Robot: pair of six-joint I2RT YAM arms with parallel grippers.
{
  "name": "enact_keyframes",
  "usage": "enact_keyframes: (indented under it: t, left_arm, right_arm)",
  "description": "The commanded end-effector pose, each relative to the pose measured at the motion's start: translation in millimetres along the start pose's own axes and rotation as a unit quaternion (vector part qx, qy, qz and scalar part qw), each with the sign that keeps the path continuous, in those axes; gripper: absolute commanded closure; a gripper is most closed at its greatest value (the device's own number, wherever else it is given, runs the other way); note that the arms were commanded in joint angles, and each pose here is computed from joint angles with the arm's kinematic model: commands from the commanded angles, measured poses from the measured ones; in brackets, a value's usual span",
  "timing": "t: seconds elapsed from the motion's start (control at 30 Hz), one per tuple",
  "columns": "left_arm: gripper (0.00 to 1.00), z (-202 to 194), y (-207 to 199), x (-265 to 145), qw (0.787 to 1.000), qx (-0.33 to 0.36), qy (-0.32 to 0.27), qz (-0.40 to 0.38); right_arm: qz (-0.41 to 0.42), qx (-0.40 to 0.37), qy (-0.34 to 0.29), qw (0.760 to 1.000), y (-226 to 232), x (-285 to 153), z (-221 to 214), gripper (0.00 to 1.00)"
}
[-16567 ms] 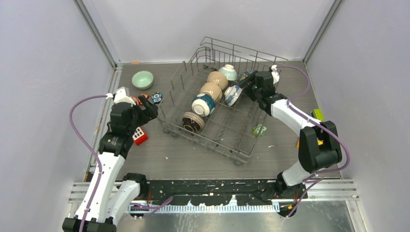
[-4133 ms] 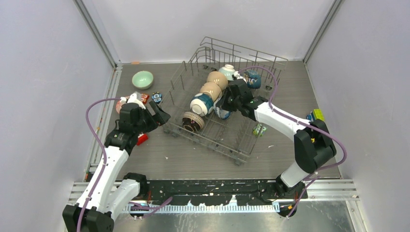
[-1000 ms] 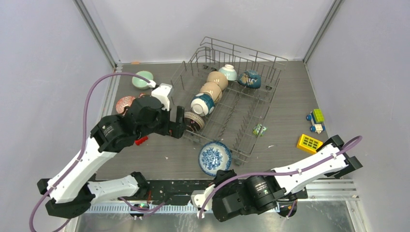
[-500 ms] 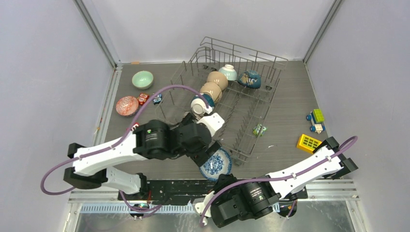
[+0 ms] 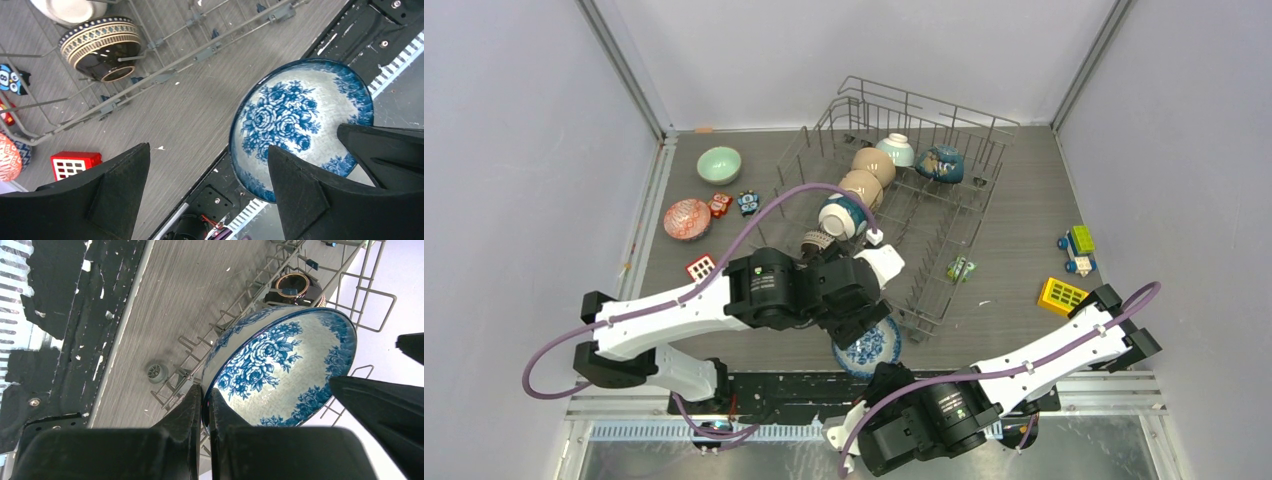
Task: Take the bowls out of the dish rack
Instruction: Place the bowl at the center of the board.
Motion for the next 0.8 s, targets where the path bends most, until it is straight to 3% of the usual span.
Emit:
enact_keyframes:
  t: [0.0,0.3,0.47,0.77]
  left_arm:
    - [0.12,8,-16,-4,0.999,0.010,-0.012,-0.044]
    - [0.37,-5,-33,15,0.997,0.018,0.019,-0.068]
    - [0.42,-11,-36,23,0.997,0.014,0.039,-0.064]
    - [0.79,-9,-38,24,0.997,-0.003,0.031,-0.065]
  right_arm:
    - [-0.025,-0.011,-0.014,1.000,-15,-8,8,0.99]
    - [-0.038,-0.023,-0.008,0.999,-21,-10,7,0.99]
    - [-0.042,-0.026,-0.006,0.999,-24,-11,9,0.99]
    - [-0.042,-0.027,-0.004,0.999,-23,-10,9,0.99]
Point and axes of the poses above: each gripper's point midway between its finger pads, its own x axis out along the fingers, its own y axis along the line the jaws close on, z = x × y, the point moved 1 cm from there along -x, back along the fingers, and after that the axes turned 7 degrees about x, right-handed, at the moved point
